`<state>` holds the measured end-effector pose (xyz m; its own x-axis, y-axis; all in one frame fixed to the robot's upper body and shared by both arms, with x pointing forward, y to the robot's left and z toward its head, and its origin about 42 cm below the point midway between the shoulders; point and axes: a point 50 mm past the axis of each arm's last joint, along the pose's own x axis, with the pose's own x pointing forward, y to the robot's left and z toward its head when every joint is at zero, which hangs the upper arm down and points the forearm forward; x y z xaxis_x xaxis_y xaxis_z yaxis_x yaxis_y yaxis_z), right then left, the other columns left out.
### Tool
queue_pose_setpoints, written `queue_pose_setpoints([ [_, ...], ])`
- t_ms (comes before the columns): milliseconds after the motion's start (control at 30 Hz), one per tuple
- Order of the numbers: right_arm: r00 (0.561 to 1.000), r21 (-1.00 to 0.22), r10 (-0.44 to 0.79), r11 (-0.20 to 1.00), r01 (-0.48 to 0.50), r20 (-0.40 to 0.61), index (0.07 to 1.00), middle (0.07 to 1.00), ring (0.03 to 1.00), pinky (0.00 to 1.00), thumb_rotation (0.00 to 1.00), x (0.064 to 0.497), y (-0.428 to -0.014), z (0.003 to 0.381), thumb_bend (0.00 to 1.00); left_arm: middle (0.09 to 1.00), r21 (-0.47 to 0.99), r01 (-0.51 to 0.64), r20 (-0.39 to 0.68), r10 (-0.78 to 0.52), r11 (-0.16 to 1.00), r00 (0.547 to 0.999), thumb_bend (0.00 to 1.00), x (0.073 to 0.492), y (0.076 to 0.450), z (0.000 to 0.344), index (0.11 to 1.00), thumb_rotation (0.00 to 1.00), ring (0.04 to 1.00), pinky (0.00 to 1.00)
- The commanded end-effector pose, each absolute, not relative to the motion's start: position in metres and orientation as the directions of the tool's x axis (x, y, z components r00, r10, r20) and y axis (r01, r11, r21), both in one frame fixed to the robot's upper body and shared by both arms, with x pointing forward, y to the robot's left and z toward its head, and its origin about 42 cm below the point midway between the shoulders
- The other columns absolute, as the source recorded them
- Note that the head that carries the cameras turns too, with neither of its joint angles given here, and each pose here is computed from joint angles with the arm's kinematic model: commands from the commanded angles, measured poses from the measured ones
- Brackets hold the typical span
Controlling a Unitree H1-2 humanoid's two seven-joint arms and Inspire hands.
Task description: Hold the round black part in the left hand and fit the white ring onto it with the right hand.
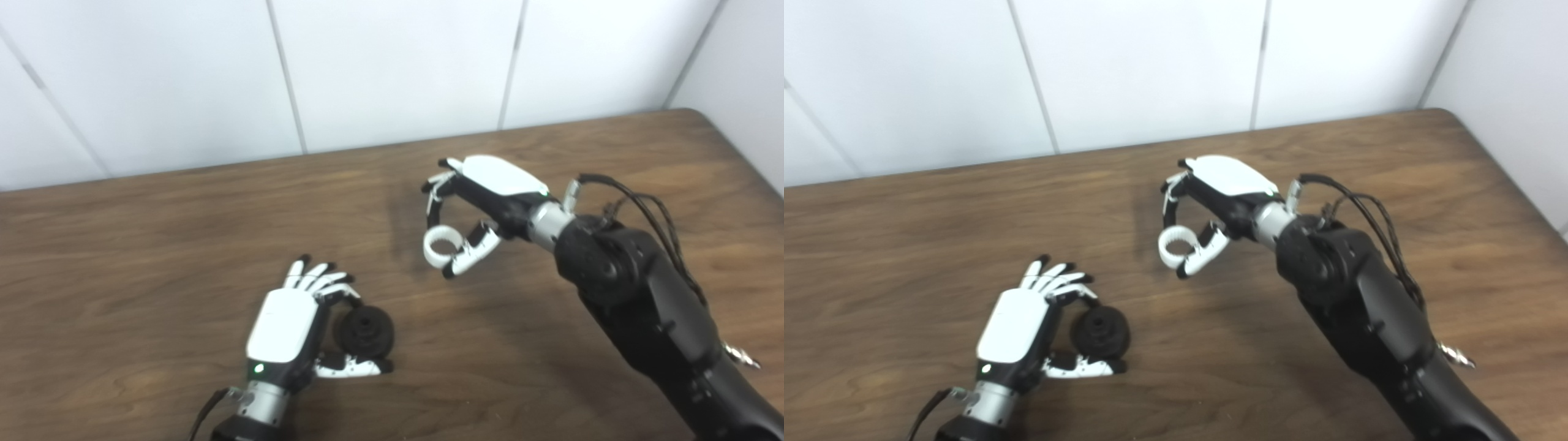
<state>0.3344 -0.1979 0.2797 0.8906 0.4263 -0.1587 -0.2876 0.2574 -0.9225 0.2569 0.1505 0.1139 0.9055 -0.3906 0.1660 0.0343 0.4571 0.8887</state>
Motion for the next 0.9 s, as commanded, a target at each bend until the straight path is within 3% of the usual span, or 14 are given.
queue_pose_setpoints([
  [0, 0.886, -0.94, 0.457, 0.262, -0.217, -0.077, 0.483, 0.859, 1.0, 1.0, 0.13, 0.331, -0.19, 0.3, 0.52, 0.782, 0.888, 0.061, 0.139, -0.394, 0.455, 0.908, 0.52, 0.251, 0.144, 0.106, 0.484, 0.06, 0.887, 1.0],
  [867, 0.799, -0.921, 0.594, 0.249, -0.298, -0.098, 0.484, 0.866, 1.0, 1.0, 0.13, 0.306, -0.152, 0.299, 0.52, 0.786, 0.885, 0.044, 0.154, -0.381, 0.463, 0.912, 0.52, 0.253, 0.126, 0.111, 0.484, 0.06, 0.897, 1.0],
])
